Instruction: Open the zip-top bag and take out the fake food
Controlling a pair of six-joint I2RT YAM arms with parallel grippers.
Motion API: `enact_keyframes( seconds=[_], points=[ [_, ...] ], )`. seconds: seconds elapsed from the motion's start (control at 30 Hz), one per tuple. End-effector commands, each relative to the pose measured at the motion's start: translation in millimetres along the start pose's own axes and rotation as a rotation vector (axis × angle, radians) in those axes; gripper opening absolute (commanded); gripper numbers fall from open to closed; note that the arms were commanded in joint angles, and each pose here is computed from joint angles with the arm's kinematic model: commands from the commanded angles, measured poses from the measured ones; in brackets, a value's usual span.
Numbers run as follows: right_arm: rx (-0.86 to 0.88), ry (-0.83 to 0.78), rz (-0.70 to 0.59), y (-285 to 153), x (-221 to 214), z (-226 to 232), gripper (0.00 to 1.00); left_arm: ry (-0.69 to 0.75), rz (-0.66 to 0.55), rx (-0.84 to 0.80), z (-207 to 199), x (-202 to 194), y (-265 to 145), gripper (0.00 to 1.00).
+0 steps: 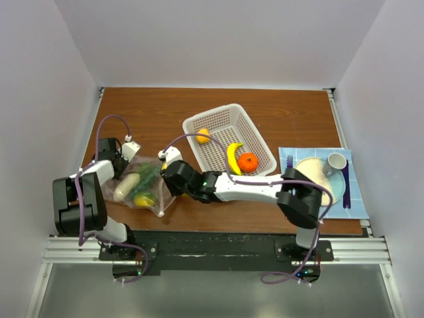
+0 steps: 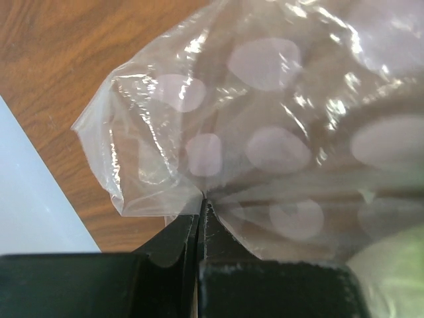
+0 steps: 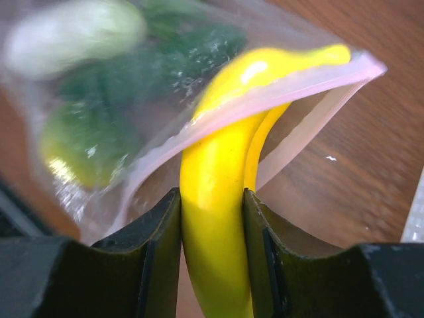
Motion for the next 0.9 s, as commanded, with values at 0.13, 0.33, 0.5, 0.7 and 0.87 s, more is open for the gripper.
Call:
enact_keyframes(
  seconds=[0.13,0.33,0.5,0.7,0.87],
  points=[
    [0.052,-0.148,0.042,-71.2,30.9,-22.0,0.25,-0.08,0.048,0.017,24.5,-8.6,7.2,0.0],
    [0.273,-0.211,0.059,-109.6,51.6,-38.4,0.36,-0.098,0.038,0.003,24.1,-6.3,4.2,0.0],
    [0.636,-0.145,0.057,-132.7,59.1,-52.5,0.47,-0.139,0.02,-0.064,14.9,-3.9,0.1,0.0],
    [0.686,-0.12,0.009,-142.7,81.1,-81.7,0.41,-0.166,-0.01,-0.124,6.0,-1.3,-10.6,0.0],
    [0.284,-0.059,-0.084,-123.8,108.9,-131.2,0.17,-0.175,-0.039,-0.152,2.7,1.3,-20.8,0.0]
  ],
)
Point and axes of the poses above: each gripper's point midway between its finger pads, its own y axis out along the fingers, its own z axis along the line the jaws close on, x = y × z, the point moved 6 cm from there along -y, back along the fingers, and after that the axes turned 7 degrees about -y, right-handed, at the moved point
